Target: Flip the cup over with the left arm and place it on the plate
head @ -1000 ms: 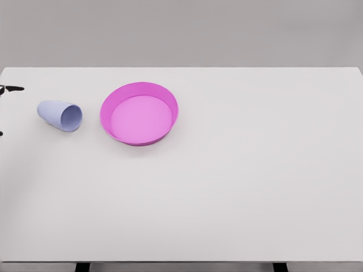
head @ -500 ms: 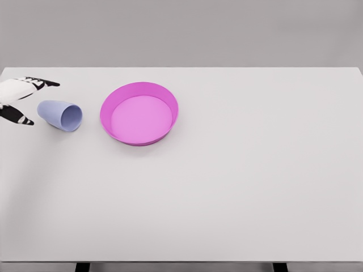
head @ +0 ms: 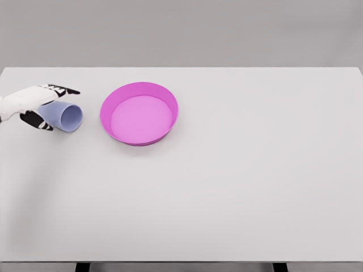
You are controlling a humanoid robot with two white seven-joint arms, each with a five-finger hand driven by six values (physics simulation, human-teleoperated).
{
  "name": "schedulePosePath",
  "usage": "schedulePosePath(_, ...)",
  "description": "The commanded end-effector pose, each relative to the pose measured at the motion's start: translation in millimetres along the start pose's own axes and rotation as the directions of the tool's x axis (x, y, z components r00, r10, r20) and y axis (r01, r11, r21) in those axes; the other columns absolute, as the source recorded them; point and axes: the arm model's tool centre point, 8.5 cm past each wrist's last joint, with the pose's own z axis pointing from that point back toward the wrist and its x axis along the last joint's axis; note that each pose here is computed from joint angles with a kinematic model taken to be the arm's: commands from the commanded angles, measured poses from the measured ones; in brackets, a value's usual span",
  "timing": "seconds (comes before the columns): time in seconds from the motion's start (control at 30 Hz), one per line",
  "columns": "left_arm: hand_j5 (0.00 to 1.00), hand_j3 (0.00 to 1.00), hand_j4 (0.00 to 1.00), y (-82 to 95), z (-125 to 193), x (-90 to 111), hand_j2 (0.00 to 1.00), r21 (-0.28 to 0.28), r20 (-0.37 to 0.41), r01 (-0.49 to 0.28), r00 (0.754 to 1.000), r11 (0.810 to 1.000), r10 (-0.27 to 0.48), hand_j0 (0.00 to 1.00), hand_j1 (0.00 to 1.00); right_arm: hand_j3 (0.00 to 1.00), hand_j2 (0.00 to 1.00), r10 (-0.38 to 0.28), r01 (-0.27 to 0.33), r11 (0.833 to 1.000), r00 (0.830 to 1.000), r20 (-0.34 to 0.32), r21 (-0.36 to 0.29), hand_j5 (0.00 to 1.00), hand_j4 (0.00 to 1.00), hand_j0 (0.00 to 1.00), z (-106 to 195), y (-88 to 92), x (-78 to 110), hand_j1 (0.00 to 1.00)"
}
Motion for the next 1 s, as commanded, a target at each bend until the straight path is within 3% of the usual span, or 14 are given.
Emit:
schedulePosePath(0.0, 1.0, 1.0, 1.0, -4.1, -2, 0, 1.0, -0.009, 0.001, -0.011, 1.0, 1.0, 0.011, 1.0, 1.0, 1.0, 1.0, 0.0, 0.0, 1.0, 1.0, 0.0, 0.0, 1.0, 1.0, 1.0, 0, 0.0, 0.1, 1.0)
schedulePosePath(0.33, 1.0, 1.0, 1.0, -12.3, -1, -7, 1.0, -0.025, -0.019, -0.035, 0.999, 0.999, 0.035, 1.0, 1.0, 1.0, 1.0, 0.0, 0.0, 1.0, 1.0, 0.0, 0.0, 1.0, 1.0, 1.0, 0, 0.0, 0.1, 1.0)
schedulePosePath(0.8, 0.96, 0.96, 0.96, -19.6, -10, -2, 0.96, -0.034, -0.003, -0.051, 0.999, 0.998, 0.051, 0.96, 0.96, 1.0, 1.0, 0.0, 0.0, 1.0, 1.0, 0.0, 0.0, 1.0, 1.0, 1.0, 0, 0.0, 0.1, 1.0)
schedulePosePath(0.97, 0.84, 0.84, 0.84, -21.8, -12, 0, 0.84, -0.043, 0.001, -0.049, 0.999, 0.998, 0.049, 0.84, 0.84, 1.0, 1.0, 0.0, 0.0, 1.0, 1.0, 0.0, 0.001, 1.0, 1.0, 1.0, 0, 0.1, 0.1, 1.0)
